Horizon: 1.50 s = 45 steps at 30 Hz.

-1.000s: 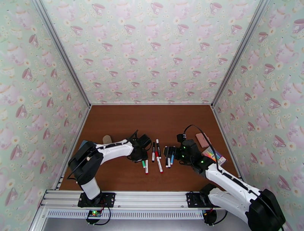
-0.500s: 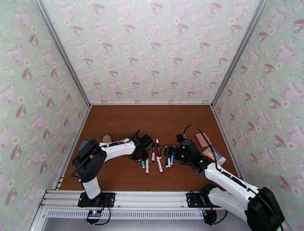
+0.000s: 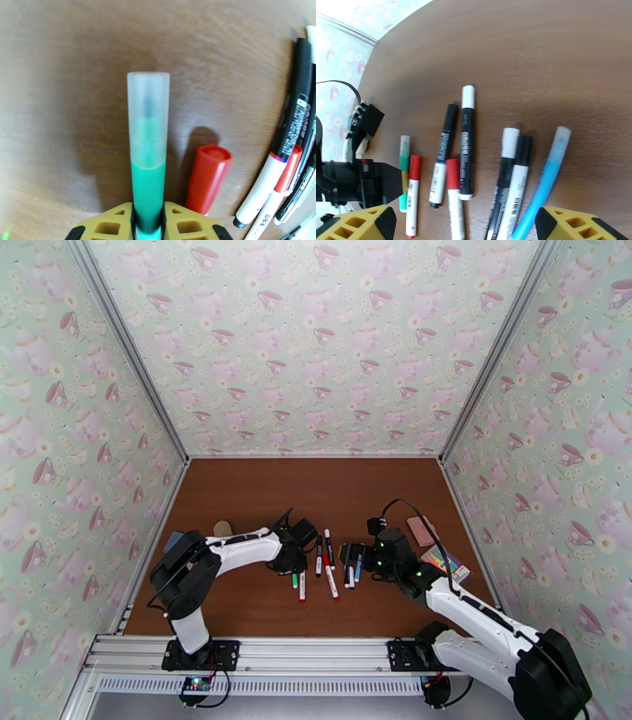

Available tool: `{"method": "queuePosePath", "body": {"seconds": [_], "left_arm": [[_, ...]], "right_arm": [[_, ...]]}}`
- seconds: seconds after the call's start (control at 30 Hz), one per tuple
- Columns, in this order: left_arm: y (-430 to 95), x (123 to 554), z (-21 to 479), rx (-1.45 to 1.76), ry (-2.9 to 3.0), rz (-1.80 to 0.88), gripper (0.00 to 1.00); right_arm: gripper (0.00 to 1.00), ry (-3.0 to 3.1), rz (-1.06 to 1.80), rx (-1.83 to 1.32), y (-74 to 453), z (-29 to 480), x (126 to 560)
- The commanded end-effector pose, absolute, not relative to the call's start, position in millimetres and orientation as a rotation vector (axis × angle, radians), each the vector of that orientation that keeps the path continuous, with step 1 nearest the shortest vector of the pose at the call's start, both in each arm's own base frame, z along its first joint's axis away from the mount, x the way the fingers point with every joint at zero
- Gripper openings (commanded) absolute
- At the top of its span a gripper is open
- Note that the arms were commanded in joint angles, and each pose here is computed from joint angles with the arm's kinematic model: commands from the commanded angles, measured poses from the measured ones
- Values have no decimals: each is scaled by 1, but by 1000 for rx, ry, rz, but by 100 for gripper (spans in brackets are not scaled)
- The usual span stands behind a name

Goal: Open the pen caps

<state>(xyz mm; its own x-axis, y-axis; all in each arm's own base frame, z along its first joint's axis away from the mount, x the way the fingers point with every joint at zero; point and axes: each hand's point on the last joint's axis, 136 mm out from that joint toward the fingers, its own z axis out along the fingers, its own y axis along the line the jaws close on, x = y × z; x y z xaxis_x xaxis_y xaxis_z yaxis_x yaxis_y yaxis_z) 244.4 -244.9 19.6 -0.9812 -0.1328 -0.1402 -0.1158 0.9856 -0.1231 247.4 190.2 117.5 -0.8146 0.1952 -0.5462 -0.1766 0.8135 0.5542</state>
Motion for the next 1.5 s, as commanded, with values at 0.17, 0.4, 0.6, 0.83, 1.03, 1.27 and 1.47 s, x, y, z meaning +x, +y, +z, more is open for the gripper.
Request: {"method": "queuePosePath", "body": {"seconds": [0.17, 0.4, 0.6, 0.83, 1.03, 1.27, 1.47], "left_arm": [[-270, 264, 75, 236, 2729, -450, 22], [-297, 243, 114, 497, 2593, -860, 22], [-310, 230, 145, 609, 2480, -1045, 22], [-318, 227, 149, 617, 2457, -1116, 22], [-318, 228, 147, 608, 2459, -1118, 22], [-320, 229, 146, 596, 2470, -1122, 22], [-318, 230, 142, 586, 2490, -1102, 22]], "right_arm": [[87, 2369, 1054, 111, 221, 158, 254], [69, 2322, 1228, 145, 247, 188, 270], [56, 2351, 1279, 132, 266, 192, 284], [51, 2388, 1325, 63, 285, 191, 293], [46, 2417, 1339, 32, 291, 185, 291], [40, 2454, 1305, -3, 297, 175, 284], [33, 2465, 1292, -8, 298, 171, 283]]}}
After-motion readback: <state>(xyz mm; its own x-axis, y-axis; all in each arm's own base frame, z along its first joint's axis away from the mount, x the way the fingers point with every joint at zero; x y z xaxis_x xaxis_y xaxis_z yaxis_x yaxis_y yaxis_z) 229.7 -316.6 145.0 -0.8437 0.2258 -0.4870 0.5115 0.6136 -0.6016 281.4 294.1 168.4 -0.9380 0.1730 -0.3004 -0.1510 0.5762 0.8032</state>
